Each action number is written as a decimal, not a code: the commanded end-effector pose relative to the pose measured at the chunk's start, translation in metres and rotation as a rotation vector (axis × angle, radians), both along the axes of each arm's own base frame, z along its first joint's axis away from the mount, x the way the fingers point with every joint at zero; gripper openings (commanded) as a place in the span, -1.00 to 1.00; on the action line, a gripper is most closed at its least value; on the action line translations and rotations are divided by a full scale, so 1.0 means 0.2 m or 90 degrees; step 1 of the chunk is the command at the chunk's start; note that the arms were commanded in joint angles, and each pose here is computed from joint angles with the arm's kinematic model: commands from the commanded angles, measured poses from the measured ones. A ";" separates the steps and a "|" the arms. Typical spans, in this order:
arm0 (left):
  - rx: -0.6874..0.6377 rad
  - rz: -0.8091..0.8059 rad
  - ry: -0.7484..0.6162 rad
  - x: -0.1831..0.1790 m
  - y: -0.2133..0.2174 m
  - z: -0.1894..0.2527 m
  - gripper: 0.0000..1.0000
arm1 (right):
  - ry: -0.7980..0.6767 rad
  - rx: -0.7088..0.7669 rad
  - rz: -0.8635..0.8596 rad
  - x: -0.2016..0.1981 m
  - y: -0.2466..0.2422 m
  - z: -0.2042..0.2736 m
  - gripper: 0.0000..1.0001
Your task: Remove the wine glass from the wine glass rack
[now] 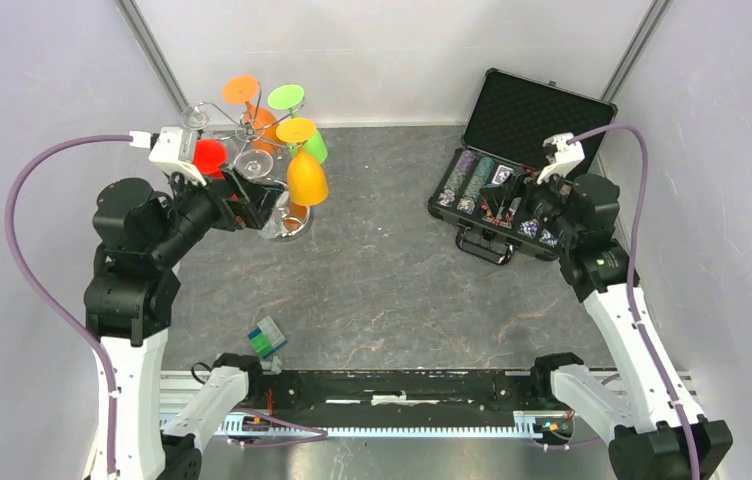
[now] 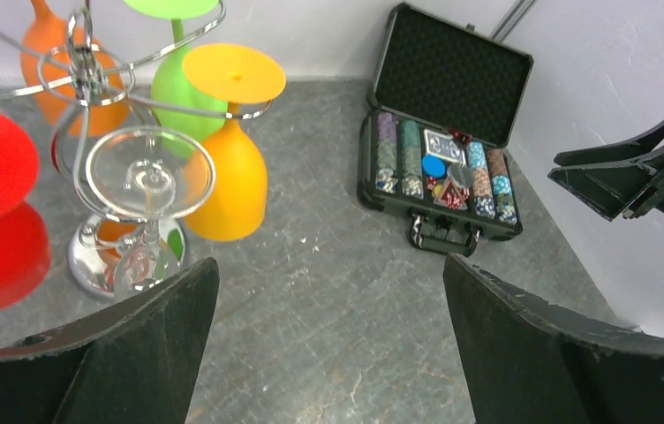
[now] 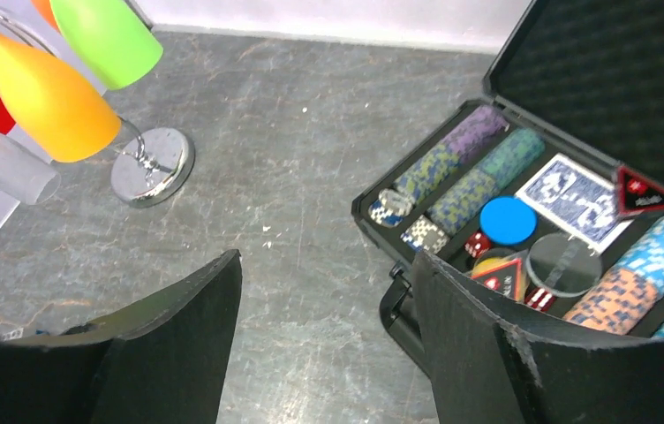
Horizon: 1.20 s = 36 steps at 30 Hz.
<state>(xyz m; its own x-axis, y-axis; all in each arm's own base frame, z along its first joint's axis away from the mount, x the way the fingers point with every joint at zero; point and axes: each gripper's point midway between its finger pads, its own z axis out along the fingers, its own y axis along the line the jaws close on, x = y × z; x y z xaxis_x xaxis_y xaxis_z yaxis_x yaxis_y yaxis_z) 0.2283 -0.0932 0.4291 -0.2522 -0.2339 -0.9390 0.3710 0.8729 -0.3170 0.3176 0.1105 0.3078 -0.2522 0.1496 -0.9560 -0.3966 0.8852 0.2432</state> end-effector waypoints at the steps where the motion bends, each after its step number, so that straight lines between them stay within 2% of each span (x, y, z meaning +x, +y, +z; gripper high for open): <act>1: -0.033 -0.009 0.064 0.00 -0.03 -0.11 1.00 | 0.019 0.052 0.010 -0.01 0.04 -0.07 0.51; 7: -0.055 0.001 0.202 -0.01 -0.05 -0.32 1.00 | 0.103 0.139 0.076 -0.09 0.16 -0.28 0.51; 10: -0.065 0.091 0.296 -0.01 0.03 -0.46 1.00 | 0.109 0.159 0.085 -0.11 0.17 -0.32 0.51; 12: -0.059 0.192 0.349 -0.02 0.14 -0.56 1.00 | 0.105 0.171 0.082 -0.12 0.18 -0.34 0.51; 17: -0.011 0.180 0.310 -0.05 0.17 -0.54 1.00 | 0.106 0.198 0.086 -0.12 0.19 -0.37 0.50; 22: -0.089 0.193 0.221 0.00 0.16 -0.37 1.00 | 0.111 0.220 0.089 -0.14 0.20 -0.37 0.51; 26: -0.122 0.219 0.242 0.09 0.16 -0.34 1.00 | 0.111 0.266 0.134 -0.22 0.26 -0.33 0.50; 32: -0.119 0.262 0.219 0.23 0.22 -0.22 1.00 | 0.104 0.278 0.145 -0.28 0.27 -0.29 0.50; 36: -0.140 0.264 0.244 0.33 0.23 -0.23 1.00 | 0.100 0.272 0.134 -0.30 0.25 -0.28 0.50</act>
